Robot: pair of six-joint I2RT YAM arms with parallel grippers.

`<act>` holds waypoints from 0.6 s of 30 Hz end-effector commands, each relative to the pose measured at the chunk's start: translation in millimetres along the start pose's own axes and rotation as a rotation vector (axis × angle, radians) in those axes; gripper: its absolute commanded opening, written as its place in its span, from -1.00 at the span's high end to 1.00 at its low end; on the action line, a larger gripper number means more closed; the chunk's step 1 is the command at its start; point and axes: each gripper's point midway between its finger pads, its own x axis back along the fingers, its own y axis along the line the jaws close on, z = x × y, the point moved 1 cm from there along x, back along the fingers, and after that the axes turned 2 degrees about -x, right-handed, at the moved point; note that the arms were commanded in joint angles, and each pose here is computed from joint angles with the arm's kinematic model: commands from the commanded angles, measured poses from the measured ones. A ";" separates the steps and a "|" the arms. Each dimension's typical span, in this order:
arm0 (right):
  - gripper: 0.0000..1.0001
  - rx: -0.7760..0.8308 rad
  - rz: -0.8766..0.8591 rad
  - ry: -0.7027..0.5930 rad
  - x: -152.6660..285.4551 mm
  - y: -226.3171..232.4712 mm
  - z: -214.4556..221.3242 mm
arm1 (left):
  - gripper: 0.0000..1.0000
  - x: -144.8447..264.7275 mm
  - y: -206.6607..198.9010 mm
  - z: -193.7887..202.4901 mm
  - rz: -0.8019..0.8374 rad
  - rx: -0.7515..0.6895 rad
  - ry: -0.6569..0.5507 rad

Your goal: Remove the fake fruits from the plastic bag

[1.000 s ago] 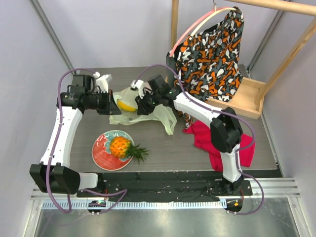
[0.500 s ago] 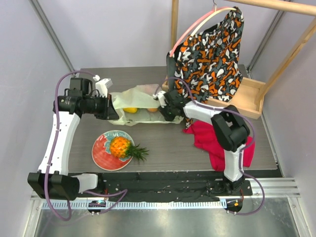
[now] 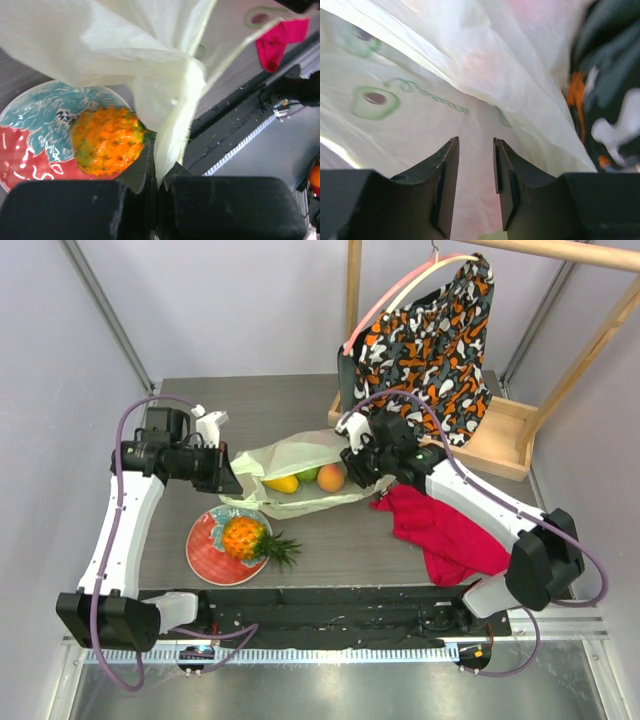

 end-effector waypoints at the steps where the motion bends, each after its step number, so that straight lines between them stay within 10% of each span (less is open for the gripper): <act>1: 0.18 0.021 -0.240 -0.091 -3.5 39.0 -50.6 | 1.00 -16.7 32.5 -11.6 -0.137 0.093 -0.015; 18: 0.32 0.144 -0.284 -0.060 -101.5 113.8 -76.9 | 1.00 -8.5 55.5 14.1 -0.247 0.343 -0.016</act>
